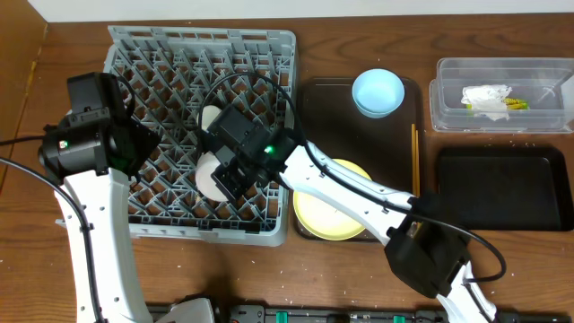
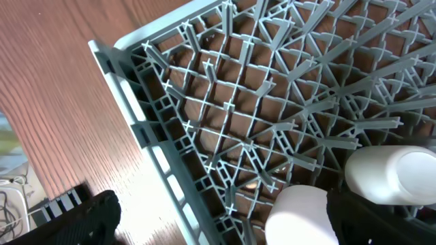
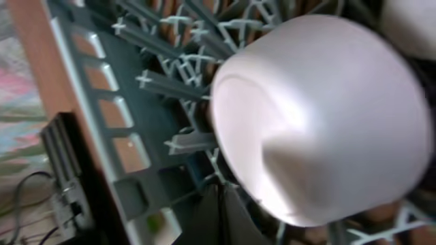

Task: Sort waste into correct bins and load items into the dishwasher
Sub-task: 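Push the pink bowl down into the rack with the right gripper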

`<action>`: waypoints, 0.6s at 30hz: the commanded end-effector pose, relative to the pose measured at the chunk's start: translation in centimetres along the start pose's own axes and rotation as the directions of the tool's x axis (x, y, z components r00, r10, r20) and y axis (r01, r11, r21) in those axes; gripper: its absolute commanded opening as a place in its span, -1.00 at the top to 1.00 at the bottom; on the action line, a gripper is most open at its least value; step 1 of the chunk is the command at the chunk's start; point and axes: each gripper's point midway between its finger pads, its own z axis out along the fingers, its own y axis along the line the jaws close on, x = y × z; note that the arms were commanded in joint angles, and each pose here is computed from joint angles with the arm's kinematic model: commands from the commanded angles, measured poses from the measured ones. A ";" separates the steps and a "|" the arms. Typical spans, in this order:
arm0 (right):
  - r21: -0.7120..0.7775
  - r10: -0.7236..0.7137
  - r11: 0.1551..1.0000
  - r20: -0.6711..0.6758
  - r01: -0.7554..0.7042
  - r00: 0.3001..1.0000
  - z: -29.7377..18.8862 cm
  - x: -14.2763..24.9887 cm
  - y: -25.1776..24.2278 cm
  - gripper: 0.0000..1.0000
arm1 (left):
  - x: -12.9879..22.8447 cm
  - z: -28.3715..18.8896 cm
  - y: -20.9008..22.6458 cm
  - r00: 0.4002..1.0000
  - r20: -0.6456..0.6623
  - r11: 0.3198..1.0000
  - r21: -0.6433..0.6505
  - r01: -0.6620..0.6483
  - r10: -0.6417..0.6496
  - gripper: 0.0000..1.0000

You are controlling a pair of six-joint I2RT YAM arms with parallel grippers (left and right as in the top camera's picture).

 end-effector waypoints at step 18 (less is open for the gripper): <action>0.430 -0.087 0.903 0.212 -0.013 0.973 -1.1 -5.5 -7.6 0.97 | -0.4 -0.4 0.1 1.000 0.013 1.000 0.006 0.023 -0.023 -0.95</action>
